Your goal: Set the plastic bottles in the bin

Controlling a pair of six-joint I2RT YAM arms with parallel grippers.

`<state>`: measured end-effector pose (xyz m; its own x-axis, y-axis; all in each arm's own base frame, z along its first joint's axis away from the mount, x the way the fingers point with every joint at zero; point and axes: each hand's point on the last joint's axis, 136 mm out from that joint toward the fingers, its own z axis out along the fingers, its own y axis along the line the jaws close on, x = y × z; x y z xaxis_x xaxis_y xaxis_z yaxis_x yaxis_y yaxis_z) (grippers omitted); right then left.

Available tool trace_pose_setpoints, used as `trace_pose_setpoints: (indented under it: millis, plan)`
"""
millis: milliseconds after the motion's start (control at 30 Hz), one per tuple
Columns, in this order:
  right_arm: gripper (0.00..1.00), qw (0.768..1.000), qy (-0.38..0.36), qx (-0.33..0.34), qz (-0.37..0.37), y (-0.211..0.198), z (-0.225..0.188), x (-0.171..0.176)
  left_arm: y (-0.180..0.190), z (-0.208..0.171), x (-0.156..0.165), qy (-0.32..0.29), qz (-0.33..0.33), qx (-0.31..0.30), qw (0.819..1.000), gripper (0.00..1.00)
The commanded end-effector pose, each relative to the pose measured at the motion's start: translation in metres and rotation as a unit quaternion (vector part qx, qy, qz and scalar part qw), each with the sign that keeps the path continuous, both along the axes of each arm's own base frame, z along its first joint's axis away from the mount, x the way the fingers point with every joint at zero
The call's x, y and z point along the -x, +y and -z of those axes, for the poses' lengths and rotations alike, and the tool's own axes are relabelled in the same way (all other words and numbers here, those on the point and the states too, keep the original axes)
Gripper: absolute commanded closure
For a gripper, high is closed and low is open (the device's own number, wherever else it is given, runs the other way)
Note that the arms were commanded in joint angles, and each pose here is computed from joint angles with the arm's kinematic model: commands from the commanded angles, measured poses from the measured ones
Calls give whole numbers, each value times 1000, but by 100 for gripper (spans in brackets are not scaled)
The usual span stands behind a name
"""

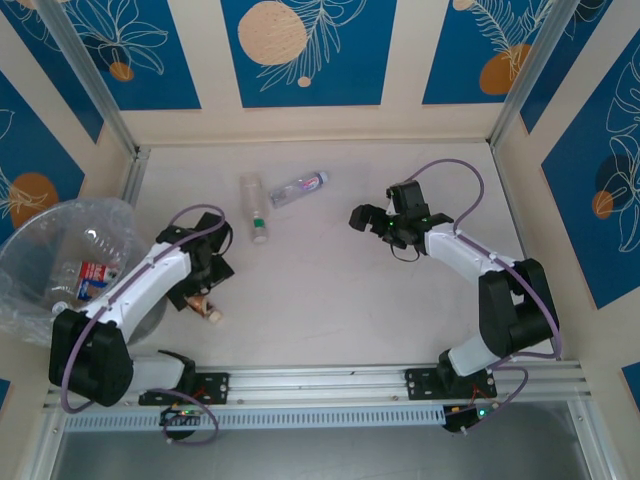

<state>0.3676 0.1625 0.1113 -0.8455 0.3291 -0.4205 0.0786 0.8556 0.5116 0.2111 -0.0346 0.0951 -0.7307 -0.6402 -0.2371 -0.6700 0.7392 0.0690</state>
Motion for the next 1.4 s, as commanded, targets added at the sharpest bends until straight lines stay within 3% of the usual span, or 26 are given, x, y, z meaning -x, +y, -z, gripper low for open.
trace_pose_setpoints:
  millis: [0, 200, 333, 467, 700, 867, 1067, 1100, 1233, 1367]
  plan:
    - [0, 1000, -7, 5, -4, 0, -5, -6, 2, 14, 3, -10, -41, -1, 999, 1]
    - [0, 1000, -1, 5, -2, -1, -1, -3, -1, 56, 9, -28, -36, 22, 999, 4]
    - [0, 1000, -1, 10, -4, -3, 1, -3, 2, 75, 11, -55, -16, 26, 998, 21]
    - [0, 1000, -2, 8, -4, -2, -1, -3, 4, 82, 14, -37, 4, 12, 999, 40]
    - [0, 1000, -3, 9, -2, -3, -2, -3, -7, 67, 0, -39, 66, -4, 997, 66]
    - [0, 1000, -7, 10, -1, -3, -6, -5, -20, 24, -21, -79, 131, -6, 988, 77]
    - [0, 1000, -18, 11, -2, -2, -15, -11, -24, -71, -49, -175, 182, -19, 967, 86]
    - [0, 1000, -19, 10, -2, -1, -16, -12, -23, -88, -52, -186, 185, -21, 965, 99]
    - [0, 1000, -22, 4, -2, 1, -20, -14, -14, -143, -61, -210, 189, -52, 958, 100]
    - [0, 1000, -26, 1, -1, 1, -24, -13, -12, -201, -69, -265, 215, -68, 937, 100]
